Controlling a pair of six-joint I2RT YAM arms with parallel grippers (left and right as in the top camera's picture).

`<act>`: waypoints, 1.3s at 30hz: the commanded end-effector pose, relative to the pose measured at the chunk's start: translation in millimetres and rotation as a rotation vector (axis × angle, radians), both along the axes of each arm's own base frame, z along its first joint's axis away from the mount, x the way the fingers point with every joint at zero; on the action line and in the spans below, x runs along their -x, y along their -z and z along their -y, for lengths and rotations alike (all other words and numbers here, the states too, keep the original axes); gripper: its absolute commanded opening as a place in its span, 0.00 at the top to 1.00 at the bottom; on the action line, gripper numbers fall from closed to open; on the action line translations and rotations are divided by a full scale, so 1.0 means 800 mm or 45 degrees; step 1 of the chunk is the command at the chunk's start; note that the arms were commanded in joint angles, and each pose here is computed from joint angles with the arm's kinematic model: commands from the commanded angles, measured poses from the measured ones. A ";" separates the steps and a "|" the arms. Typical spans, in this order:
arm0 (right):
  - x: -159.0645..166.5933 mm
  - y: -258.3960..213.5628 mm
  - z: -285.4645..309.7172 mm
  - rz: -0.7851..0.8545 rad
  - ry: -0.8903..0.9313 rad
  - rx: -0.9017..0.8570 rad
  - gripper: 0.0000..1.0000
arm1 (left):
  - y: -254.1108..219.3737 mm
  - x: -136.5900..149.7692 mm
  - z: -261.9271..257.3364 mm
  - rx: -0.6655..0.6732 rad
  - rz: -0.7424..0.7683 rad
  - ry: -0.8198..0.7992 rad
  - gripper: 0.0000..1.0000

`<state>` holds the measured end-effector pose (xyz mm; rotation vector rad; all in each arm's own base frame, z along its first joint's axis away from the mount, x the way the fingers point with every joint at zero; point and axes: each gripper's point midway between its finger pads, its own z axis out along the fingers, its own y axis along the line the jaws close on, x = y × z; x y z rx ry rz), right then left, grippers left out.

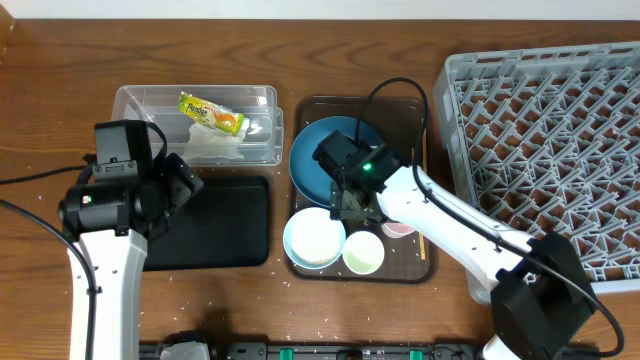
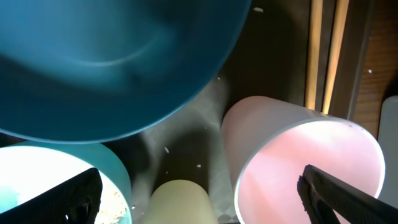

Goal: Sort waste into correct bins and load items into the dishwasher rack
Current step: 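Raise the right arm and reach toward the pink cup, then close the right gripper on the pink cup rim and lift, then carry the pink cup right and lower it into the dish rack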

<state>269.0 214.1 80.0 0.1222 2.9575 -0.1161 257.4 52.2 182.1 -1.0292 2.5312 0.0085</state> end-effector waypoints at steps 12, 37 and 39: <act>0.000 0.033 0.026 -0.039 0.096 0.018 0.26 | -0.007 -0.003 -0.002 -0.003 0.015 -0.009 0.02; -0.004 -0.027 0.024 0.098 0.030 -0.095 0.99 | -0.007 -0.003 -0.002 -0.003 0.015 -0.009 0.02; -0.005 -0.038 0.027 0.128 0.018 -0.105 0.99 | -0.007 -0.003 -0.002 -0.003 0.015 -0.009 0.02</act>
